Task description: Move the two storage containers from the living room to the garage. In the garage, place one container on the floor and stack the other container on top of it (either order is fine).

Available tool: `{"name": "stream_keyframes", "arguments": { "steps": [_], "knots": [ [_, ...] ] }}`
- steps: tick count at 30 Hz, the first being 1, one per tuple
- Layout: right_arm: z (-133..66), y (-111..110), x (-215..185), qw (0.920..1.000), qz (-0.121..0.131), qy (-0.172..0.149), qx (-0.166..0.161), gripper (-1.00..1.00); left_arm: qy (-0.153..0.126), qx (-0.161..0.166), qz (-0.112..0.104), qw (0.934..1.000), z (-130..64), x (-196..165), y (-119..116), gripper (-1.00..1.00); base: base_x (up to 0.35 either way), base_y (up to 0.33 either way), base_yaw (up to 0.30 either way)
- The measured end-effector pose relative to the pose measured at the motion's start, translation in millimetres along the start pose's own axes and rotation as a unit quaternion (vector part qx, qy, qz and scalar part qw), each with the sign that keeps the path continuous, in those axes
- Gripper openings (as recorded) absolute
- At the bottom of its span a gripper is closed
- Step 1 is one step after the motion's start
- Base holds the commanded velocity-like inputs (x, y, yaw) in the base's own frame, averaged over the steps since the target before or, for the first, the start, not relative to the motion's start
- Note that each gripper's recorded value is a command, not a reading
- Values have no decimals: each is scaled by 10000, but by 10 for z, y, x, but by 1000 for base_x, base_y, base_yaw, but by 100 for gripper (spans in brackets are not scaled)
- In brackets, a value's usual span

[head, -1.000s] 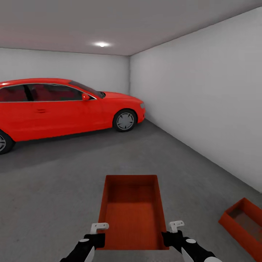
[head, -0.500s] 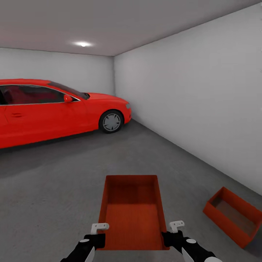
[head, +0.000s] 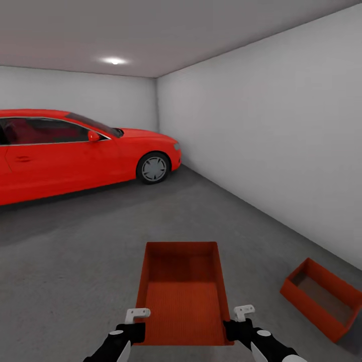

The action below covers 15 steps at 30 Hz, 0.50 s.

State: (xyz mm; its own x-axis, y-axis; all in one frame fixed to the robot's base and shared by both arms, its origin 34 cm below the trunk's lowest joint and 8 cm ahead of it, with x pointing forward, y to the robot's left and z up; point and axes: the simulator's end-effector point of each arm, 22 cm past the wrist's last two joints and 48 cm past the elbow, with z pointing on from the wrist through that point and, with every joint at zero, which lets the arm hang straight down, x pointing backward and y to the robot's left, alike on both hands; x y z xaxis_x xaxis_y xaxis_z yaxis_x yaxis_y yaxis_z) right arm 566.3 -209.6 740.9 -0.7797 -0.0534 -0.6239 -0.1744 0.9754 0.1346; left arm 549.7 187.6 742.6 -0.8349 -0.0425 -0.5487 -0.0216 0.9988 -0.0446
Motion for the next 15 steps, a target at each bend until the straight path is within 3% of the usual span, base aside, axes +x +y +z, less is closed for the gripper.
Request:
{"name": "stream_keyframes", "arguments": {
  "steps": [15],
  "knots": [
    [30, -1, 81, 10000, 19, 82, -3, -100, 84, -3, -1, 10000, 35, 74, 5, -100, 0, 0, -183]
  ]
}}
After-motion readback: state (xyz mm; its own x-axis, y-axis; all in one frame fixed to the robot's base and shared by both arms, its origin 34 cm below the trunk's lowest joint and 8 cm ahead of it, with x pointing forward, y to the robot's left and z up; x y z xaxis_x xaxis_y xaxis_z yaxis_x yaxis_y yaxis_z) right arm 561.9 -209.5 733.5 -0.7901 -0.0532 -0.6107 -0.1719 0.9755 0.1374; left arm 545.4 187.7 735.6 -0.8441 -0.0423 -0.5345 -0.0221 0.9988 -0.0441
